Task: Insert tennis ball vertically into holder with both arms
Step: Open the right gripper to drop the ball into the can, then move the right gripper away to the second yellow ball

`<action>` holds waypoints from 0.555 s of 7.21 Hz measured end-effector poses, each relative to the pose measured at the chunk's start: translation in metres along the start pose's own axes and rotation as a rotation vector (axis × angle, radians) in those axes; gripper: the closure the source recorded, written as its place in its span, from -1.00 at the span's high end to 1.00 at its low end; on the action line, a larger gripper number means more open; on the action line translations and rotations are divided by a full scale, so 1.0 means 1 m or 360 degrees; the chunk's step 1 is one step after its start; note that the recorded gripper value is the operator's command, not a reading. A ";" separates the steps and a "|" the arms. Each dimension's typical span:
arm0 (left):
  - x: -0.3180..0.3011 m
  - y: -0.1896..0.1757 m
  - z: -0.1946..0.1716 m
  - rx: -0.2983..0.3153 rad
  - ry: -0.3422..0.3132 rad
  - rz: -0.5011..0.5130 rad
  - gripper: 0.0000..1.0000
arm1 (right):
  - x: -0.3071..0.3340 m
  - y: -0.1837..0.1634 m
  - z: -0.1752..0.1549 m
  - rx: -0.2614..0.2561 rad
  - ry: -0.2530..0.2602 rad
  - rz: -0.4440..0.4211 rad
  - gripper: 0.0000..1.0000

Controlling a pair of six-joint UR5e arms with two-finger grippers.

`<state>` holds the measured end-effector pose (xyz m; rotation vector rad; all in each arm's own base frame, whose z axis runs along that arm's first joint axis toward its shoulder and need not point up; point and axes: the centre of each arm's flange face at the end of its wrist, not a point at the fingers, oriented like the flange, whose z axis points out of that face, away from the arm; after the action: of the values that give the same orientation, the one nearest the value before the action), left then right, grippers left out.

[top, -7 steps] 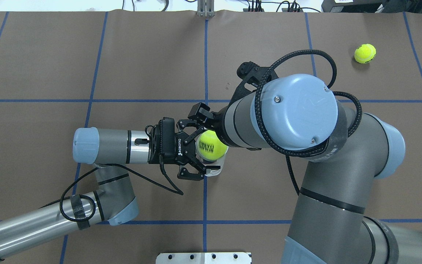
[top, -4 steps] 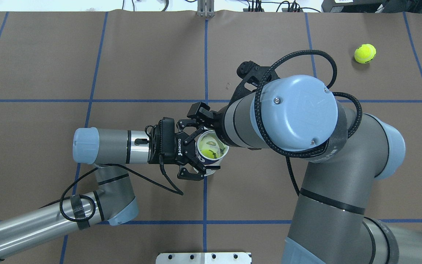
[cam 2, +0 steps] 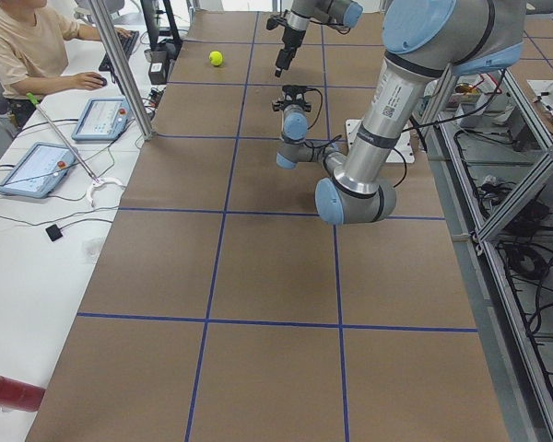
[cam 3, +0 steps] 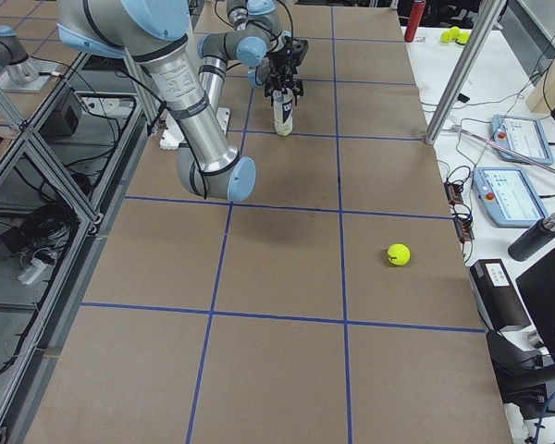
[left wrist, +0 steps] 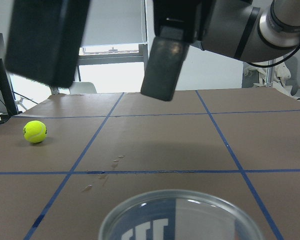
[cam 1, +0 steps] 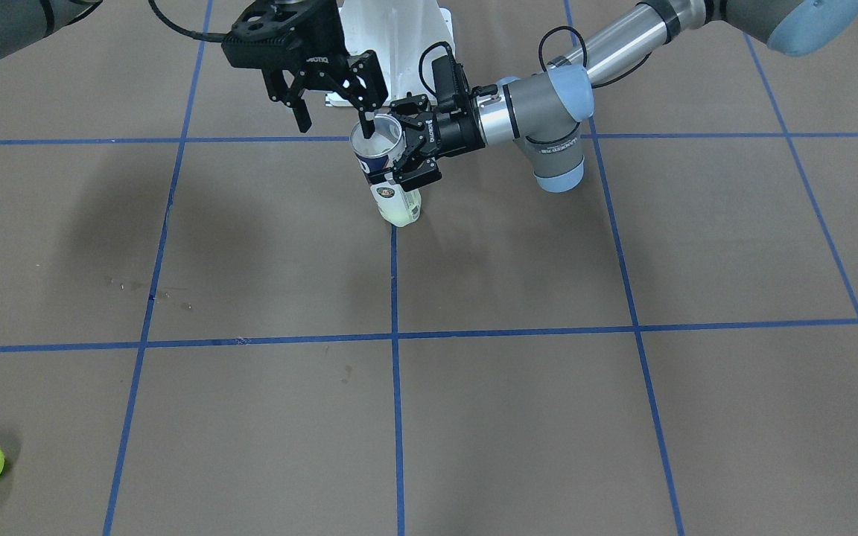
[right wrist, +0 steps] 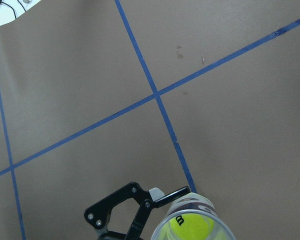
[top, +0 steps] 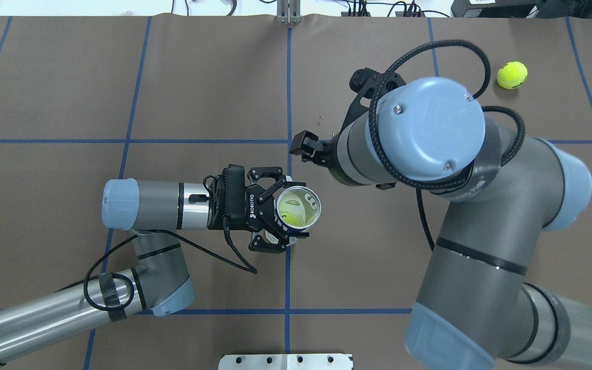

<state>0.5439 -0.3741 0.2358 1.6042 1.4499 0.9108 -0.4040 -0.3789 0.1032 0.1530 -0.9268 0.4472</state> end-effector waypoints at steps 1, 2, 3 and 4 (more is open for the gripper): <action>0.000 0.000 0.000 0.0000 0.0000 0.0001 0.97 | 0.015 -0.029 0.000 -0.0001 0.0049 -0.0054 0.98; -0.001 0.000 -0.001 0.0001 -0.0002 0.0002 0.97 | 0.034 -0.061 -0.001 -0.0007 0.0092 -0.0131 0.99; -0.001 0.000 -0.003 0.0004 -0.0002 0.0004 0.97 | 0.058 -0.093 0.000 -0.0014 0.0139 -0.0227 0.99; -0.002 0.000 -0.005 0.0016 -0.0004 0.0010 0.97 | 0.084 -0.126 0.003 -0.0027 0.0196 -0.0316 0.98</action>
<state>0.5391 -0.3759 0.2386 1.6173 1.4506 0.9063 -0.3079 -0.4676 0.1803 0.1977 -0.7856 0.2618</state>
